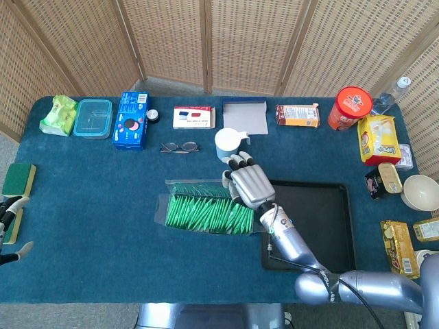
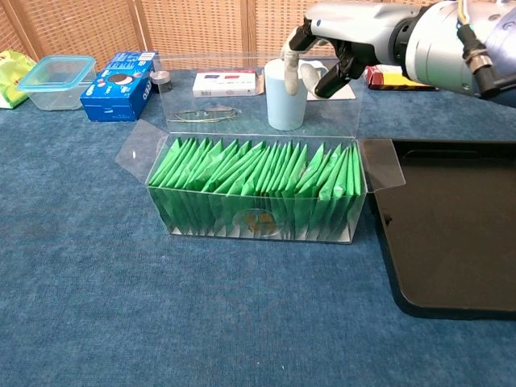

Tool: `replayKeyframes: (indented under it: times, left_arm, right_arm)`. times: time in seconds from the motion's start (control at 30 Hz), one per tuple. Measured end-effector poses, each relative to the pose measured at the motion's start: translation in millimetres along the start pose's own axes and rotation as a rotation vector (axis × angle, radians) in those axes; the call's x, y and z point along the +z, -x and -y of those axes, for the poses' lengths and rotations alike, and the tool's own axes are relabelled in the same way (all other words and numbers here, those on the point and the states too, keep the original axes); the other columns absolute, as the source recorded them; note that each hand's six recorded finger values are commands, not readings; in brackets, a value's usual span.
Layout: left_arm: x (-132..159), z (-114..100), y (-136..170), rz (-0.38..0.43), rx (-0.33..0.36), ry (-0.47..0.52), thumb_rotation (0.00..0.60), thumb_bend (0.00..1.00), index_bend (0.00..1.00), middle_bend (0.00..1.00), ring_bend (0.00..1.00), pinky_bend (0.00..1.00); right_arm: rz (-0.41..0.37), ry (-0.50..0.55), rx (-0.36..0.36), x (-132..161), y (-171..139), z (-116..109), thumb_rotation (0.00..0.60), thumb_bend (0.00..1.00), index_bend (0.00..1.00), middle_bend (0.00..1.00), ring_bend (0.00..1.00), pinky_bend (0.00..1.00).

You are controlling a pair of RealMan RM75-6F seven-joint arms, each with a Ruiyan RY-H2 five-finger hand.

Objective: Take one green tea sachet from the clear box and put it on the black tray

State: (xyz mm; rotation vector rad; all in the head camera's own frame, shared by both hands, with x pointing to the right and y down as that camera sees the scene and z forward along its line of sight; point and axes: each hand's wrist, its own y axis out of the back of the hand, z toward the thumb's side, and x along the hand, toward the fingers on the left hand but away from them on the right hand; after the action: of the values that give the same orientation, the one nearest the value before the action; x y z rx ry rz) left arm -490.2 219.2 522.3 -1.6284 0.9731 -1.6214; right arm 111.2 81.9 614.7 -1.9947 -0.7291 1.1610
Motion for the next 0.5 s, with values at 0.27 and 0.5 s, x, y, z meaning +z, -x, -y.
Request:
replayKeyframes:
  times: [0.27,0.5]
  left_arm:
    - [-0.6,1.1,0.3,-0.001,-0.004,-0.001,0.6,0.2,0.12,0.13,0.14,0.24]
    - [-1.7,1.3,1.2,-0.004,-0.005,0.0,0.6,0.2,0.12,0.13,0.14,0.24]
  right_arm:
    - [0.036,-0.033,0.018,-10.0,9.3,2.1,0.6,0.75,0.33,0.17,0.13,0.09]
    - [0.043,-0.038,0.003,-14.2,15.1,0.9,0.6,0.74,0.14,0.14,0.13,0.1]
